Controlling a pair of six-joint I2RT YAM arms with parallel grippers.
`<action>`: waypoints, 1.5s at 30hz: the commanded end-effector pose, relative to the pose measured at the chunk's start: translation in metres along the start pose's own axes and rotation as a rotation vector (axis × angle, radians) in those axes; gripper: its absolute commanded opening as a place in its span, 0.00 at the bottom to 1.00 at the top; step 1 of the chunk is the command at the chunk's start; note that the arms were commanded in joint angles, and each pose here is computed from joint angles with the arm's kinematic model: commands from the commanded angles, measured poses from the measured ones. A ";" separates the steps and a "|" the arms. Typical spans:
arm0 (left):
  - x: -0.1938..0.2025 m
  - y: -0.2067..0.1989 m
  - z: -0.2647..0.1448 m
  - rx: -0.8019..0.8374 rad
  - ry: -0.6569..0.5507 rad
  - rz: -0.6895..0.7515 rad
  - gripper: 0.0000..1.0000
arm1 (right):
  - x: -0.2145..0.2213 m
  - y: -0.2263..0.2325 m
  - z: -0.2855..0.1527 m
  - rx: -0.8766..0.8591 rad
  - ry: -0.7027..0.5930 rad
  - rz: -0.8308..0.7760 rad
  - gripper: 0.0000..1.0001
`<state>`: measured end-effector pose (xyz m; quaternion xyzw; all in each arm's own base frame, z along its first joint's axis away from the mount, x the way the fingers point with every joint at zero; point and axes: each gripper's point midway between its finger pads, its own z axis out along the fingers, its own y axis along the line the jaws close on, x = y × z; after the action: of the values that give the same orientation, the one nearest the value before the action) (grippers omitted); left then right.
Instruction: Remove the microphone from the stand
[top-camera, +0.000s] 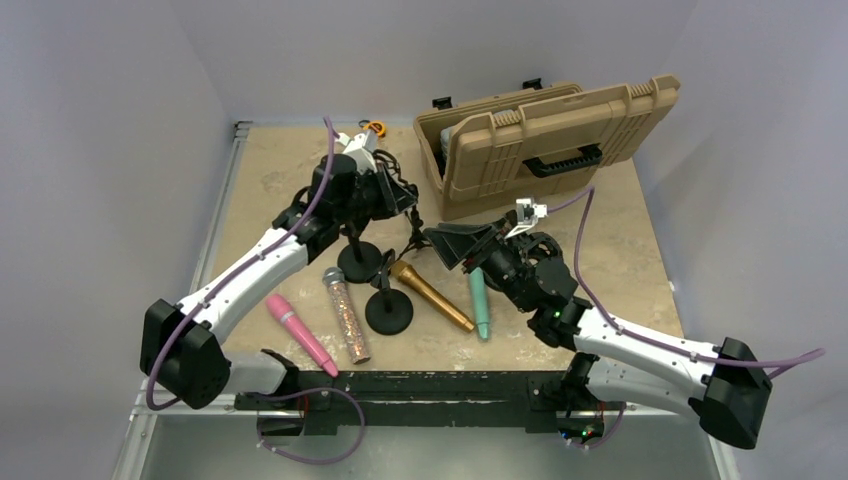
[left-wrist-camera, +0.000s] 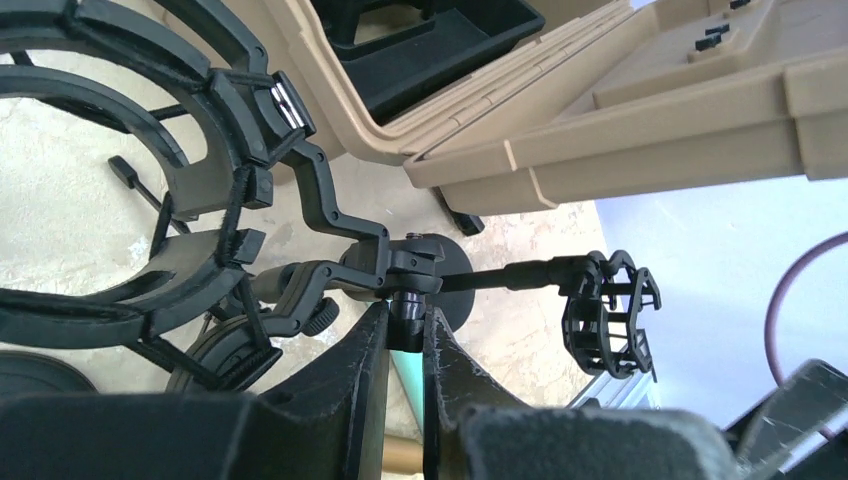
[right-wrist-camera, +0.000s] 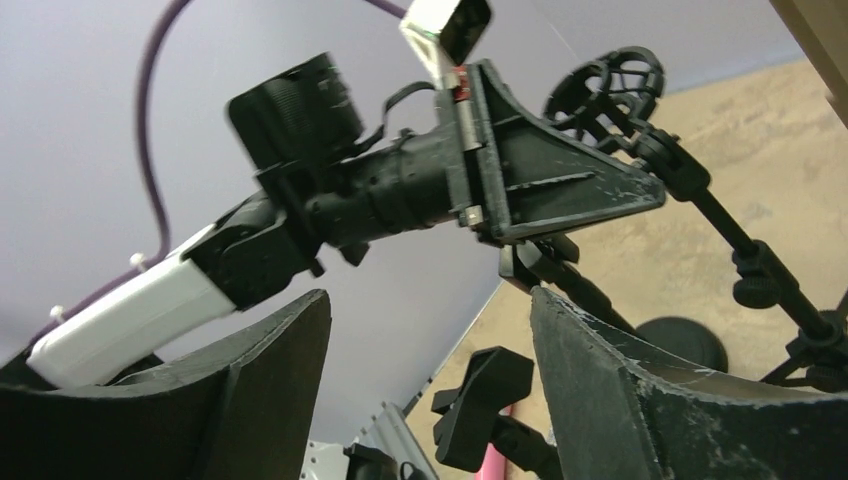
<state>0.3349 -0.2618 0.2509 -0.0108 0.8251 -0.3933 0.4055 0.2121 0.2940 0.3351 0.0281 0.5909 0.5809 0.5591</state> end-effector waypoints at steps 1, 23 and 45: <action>-0.008 -0.011 -0.006 0.004 -0.077 0.020 0.00 | -0.011 -0.009 0.006 0.055 -0.081 0.143 0.68; -0.020 -0.048 -0.064 0.095 -0.080 0.195 0.63 | 0.051 -0.075 0.029 0.199 0.095 -0.011 0.56; -0.070 -0.043 -0.161 -0.076 -0.318 0.517 0.72 | 0.067 -0.167 0.058 0.572 0.079 -0.155 0.49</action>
<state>0.2648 -0.1732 0.3733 0.1141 0.7549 -0.2512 0.5950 0.3152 0.3289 0.1716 0.0862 0.7710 0.3569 0.5203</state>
